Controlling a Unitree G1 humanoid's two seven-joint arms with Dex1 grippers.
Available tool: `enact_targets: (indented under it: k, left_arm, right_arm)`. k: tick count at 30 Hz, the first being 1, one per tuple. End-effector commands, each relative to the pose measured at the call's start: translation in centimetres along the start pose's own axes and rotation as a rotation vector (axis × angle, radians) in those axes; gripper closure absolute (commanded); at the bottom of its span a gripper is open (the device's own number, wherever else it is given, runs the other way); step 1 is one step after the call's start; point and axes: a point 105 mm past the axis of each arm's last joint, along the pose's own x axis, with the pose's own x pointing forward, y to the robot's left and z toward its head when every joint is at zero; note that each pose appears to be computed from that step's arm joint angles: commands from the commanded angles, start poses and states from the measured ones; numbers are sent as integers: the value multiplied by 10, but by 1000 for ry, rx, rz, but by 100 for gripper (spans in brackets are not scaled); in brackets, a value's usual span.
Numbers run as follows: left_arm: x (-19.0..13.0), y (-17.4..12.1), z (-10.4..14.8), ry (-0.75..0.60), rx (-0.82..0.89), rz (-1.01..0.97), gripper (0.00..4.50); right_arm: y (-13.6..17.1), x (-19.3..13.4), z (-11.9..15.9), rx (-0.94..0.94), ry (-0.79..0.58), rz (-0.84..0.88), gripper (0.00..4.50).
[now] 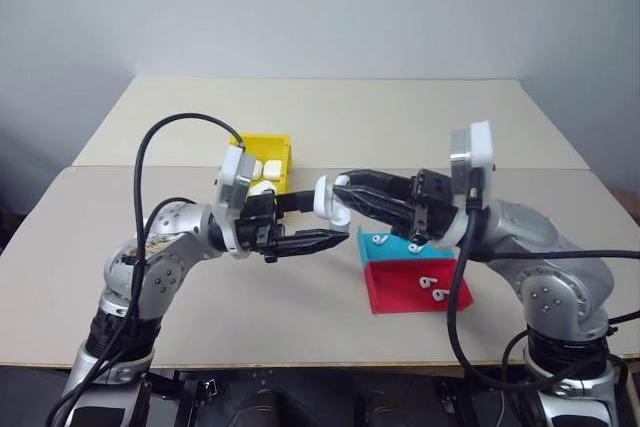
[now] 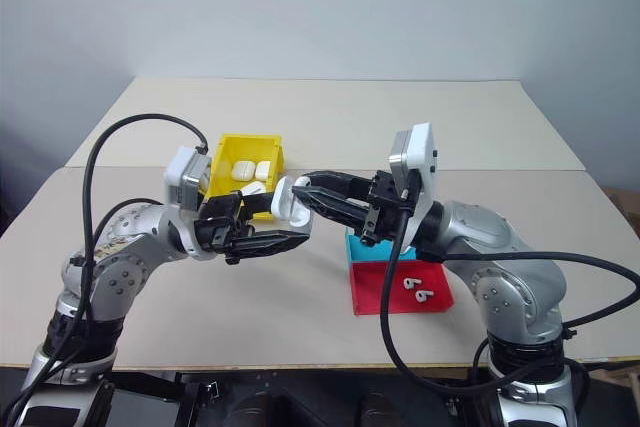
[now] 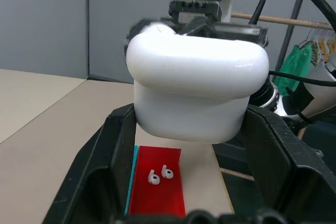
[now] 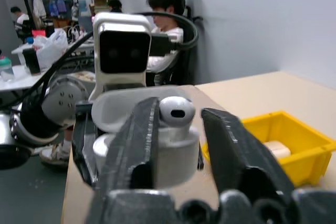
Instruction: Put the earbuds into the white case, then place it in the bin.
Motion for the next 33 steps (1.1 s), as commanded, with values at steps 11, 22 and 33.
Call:
enact_targets:
  k: [11,22,33]
  left_arm:
    - [-8,-3,12,5,82,46,175]
    - [-15,-7,10,8,100,73,175]
    - [-18,-13,10,-7,116,112,175]
  right_arm:
    - [-34,-16,22,-128,70,-56,15]
    - [-92,-33,-57,-664,897,353,15]
    - [-111,-18,-100,-858,1137,739,214]
